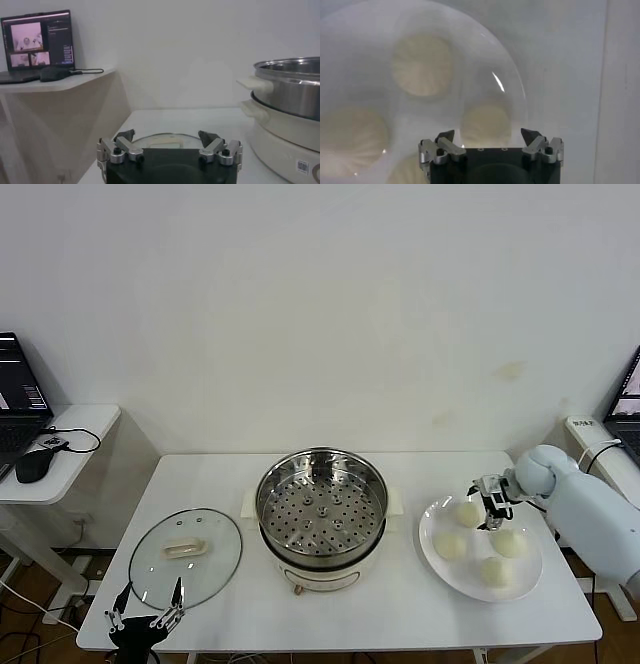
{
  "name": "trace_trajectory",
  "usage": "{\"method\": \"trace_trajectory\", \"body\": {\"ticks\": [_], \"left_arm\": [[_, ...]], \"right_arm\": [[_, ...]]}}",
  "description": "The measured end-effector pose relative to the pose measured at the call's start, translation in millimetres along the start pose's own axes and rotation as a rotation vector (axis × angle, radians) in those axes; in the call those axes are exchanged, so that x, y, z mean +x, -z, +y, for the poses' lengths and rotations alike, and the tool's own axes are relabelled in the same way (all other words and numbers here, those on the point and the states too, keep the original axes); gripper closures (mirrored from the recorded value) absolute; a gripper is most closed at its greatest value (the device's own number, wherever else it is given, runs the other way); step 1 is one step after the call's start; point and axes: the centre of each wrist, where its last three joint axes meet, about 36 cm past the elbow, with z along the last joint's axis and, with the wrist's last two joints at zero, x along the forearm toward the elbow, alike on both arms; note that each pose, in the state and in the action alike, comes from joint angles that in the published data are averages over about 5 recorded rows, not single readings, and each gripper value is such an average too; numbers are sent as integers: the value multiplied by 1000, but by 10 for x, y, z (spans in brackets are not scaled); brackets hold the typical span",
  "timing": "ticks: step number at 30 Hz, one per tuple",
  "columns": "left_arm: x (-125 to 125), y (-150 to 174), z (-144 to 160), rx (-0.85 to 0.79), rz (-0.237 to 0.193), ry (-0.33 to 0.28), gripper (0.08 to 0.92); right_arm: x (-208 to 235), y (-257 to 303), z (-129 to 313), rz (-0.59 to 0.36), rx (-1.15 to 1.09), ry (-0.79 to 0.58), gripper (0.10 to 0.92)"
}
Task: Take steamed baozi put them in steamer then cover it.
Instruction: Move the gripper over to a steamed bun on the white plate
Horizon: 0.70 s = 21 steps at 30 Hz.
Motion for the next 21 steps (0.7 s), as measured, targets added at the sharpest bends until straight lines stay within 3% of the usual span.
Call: {"method": "trace_trajectory", "body": {"ticks": [6, 21], "left_arm": [[-2, 1, 3, 0, -1, 1, 177], [5, 25, 9, 1, -8, 3, 177]], "right_arm": [[-64, 18, -17, 12, -1, 4, 229], [-57, 12, -36, 14, 3, 11, 409]]}}
